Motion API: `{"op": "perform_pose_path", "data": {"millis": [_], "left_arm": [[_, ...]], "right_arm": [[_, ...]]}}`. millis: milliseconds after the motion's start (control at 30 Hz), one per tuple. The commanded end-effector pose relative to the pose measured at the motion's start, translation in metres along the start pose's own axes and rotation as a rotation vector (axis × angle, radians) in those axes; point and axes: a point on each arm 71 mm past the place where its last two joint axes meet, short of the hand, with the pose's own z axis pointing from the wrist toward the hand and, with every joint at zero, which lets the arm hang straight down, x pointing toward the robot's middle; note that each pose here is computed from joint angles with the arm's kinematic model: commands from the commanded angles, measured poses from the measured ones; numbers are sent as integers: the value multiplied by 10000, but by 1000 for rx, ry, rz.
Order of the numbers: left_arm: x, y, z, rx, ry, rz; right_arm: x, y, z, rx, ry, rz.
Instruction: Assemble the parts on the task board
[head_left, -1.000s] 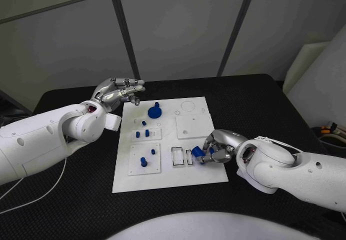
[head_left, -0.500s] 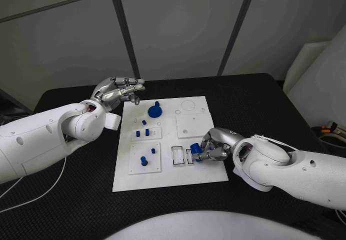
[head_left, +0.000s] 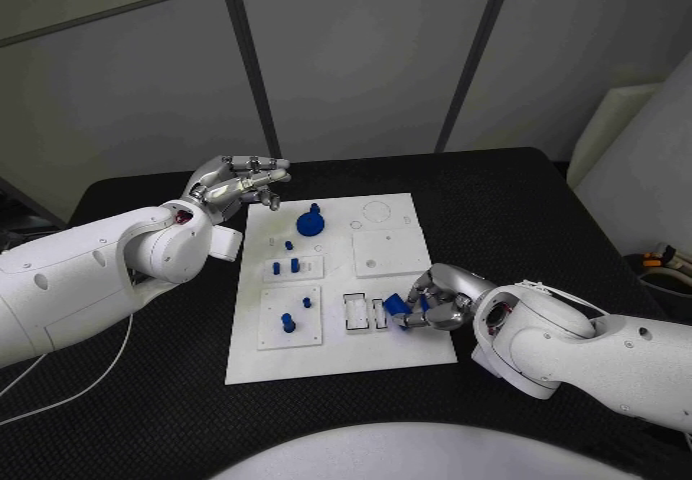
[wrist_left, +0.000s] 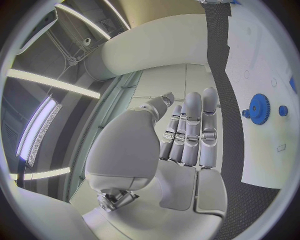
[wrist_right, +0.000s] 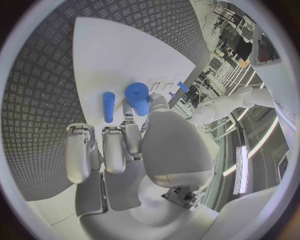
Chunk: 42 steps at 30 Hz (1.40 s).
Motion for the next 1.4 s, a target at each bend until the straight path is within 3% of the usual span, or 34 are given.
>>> {"op": "perform_pose_path", "data": {"millis": [33,633,933,1400], "left_arm": [[14,-7,10,2,12,-7],[46,3,34,1,20,-11],[61,4,39,2,23,-12],[73,5,45,1,26,-13]], "right_arm": [[35,0,-53,69,31,116],[2,243,-59,-13,-2,148],[94,374,49,-42,39,117],[161,468,188,-53,46,57]]}}
